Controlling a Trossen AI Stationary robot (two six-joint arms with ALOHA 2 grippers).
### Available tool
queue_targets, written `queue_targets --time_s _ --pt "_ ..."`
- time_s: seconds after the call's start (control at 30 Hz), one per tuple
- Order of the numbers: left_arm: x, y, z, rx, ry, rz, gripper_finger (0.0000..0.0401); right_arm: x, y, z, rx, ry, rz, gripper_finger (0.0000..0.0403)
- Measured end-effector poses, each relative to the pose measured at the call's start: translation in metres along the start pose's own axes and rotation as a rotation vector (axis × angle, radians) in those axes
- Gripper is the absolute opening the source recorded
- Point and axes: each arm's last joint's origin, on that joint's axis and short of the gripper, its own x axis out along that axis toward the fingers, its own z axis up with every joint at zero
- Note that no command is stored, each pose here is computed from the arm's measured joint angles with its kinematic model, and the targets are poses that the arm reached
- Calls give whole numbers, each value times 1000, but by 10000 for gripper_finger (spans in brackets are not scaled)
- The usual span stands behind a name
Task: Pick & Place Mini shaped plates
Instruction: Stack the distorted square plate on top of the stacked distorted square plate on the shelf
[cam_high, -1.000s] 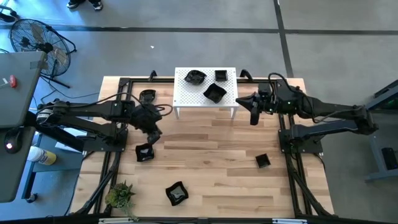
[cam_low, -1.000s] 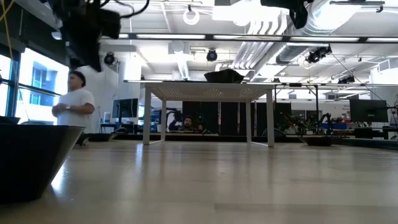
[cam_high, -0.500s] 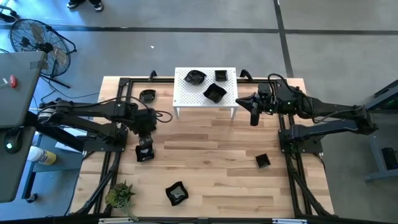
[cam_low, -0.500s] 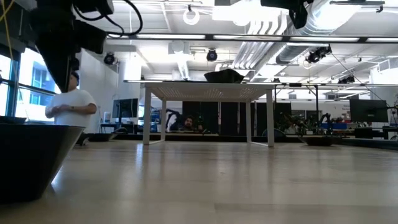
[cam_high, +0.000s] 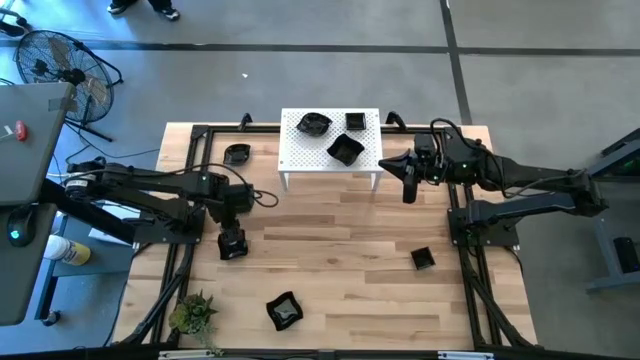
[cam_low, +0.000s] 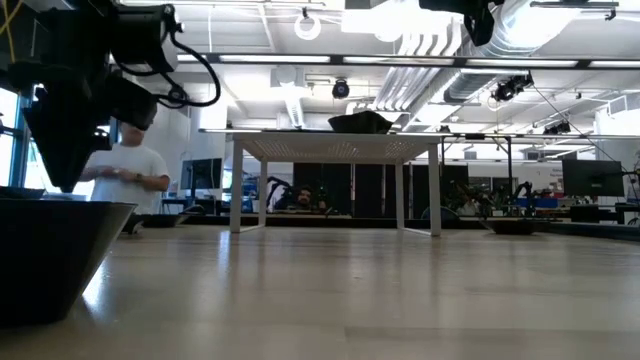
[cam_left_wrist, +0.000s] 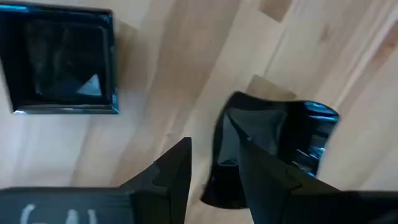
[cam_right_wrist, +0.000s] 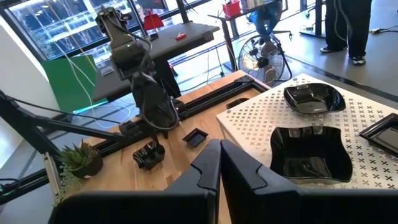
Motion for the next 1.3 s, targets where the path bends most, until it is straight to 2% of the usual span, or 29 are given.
queue_targets --time_s 0.27,0.47,0.6,0.7,0.83,1.0,1.17,1.3 --pt "1 0 2 -7 -6 16 127 0 0 1 -11 -7 3 7" --pt "21 2 1 -57 57 1 126 0 0 1 -18 -7 3 7" --pt "29 4 1 -98 74 32 126 0 0 1 -18 -7 6 7" --pt "33 4 2 -100 76 3 123 0 1 1 -18 -12 11 7" --pt "34 4 1 -101 81 -1 89 0 1 1 -18 -11 11 7" --pt "34 3 1 -105 86 -34 12 0 1 2 -17 -17 14 7" --pt "32 0 4 -138 87 -86 11 0 1 2 -17 -18 14 7" --pt "17 -6 13 -181 32 -132 3 0 1 2 -17 -18 15 7"
